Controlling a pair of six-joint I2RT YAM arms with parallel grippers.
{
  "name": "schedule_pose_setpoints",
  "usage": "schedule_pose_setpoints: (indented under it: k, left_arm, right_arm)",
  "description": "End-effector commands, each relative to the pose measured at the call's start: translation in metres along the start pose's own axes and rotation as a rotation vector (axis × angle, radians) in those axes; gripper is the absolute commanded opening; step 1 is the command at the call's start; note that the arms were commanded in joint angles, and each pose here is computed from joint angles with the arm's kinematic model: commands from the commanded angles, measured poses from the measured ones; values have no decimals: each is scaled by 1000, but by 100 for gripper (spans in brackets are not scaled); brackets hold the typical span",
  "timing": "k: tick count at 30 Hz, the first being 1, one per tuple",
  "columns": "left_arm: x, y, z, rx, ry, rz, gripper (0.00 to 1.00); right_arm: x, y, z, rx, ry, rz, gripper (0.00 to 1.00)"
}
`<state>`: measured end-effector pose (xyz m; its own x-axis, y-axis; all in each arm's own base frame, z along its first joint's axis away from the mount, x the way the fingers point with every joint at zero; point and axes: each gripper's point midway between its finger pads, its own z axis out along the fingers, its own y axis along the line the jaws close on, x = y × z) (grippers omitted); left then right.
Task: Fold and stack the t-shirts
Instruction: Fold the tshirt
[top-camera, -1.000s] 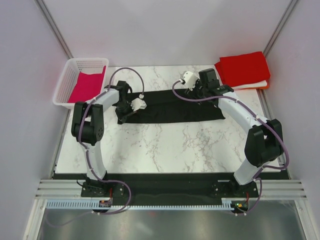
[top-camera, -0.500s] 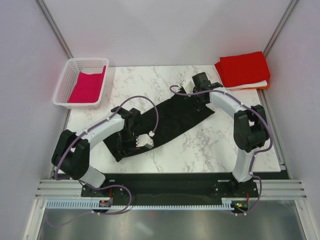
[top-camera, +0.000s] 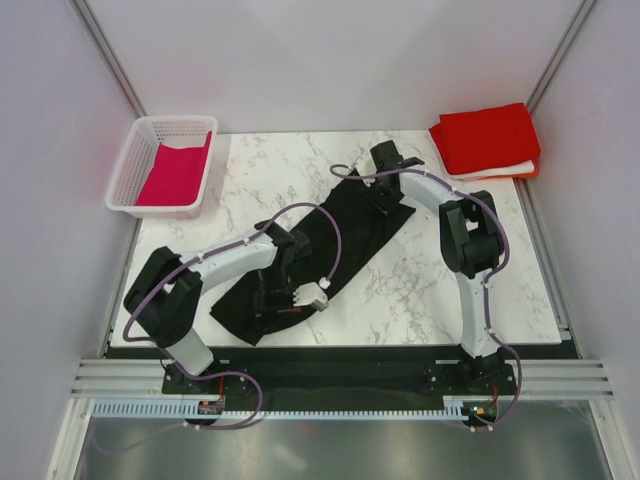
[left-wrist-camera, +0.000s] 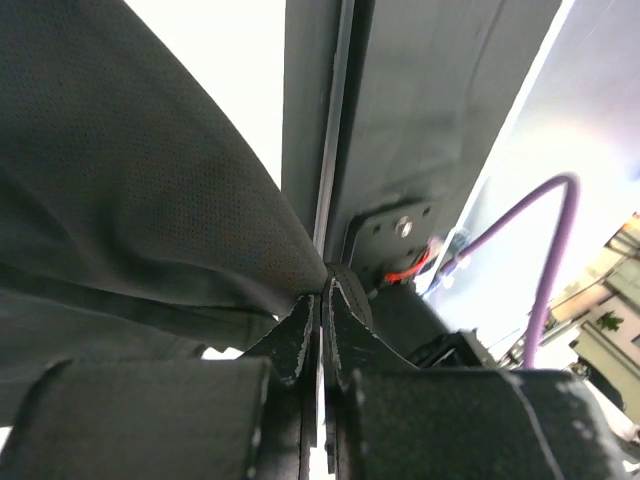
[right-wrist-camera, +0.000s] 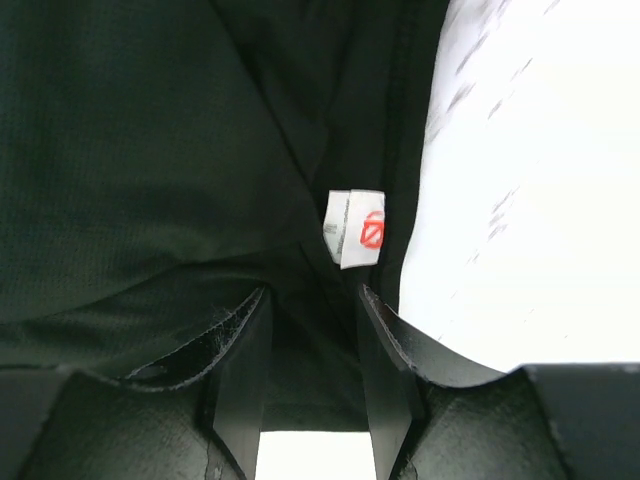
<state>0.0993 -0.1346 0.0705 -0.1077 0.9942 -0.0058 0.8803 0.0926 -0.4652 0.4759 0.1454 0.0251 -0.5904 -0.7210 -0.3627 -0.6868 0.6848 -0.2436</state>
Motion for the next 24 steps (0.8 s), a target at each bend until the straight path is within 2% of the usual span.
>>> schedule_pose_setpoints:
  k: [1,2,6,7,9,10,14,16,17,18,21,24]
  left_arm:
    - [-32,-12,-9,70,-64,-32,2]
    - [-38,-12,-9,80,-67,-31,3]
    - [-73,-14,-7,134,-96,-5,3]
    - [-89,-11,-10,124,-113,24,3]
    - [-106,-5,-3,164,-103,20,3]
    - [-123,-3,-8,150,-127,53,3]
    - [-163,-5,-3,197,-133,92,5]
    - [-187,-13,-4,231,-163,110,14]
    - [-200,-19,-13,254,-201,117,30]
    - [-203,-24,-19,265,-215,113,40]
    - [-203,-30,-40,223,-239,150,53]
    - [-203,-23,-61,85,-291,221,58]
  right_arm:
    - [-11,-15,21,48,8,-8,47]
    - [-6,-14,36,43,36,-14,46]
    - [-29,-27,53,58,11,-53,47]
    - [-48,-39,49,86,-32,-56,47]
    - [-55,-43,63,97,-42,-76,47]
    - [-74,-55,58,130,-94,-75,47]
    - [-102,-78,62,217,-193,-90,47]
    - [-120,-92,53,267,-255,-82,48]
    - [-129,-104,38,300,-290,-55,49]
    - [-133,-110,28,311,-307,-40,49]
    - [-144,-136,-23,362,-386,25,51]
    - [-156,-146,-84,379,-489,86,55]
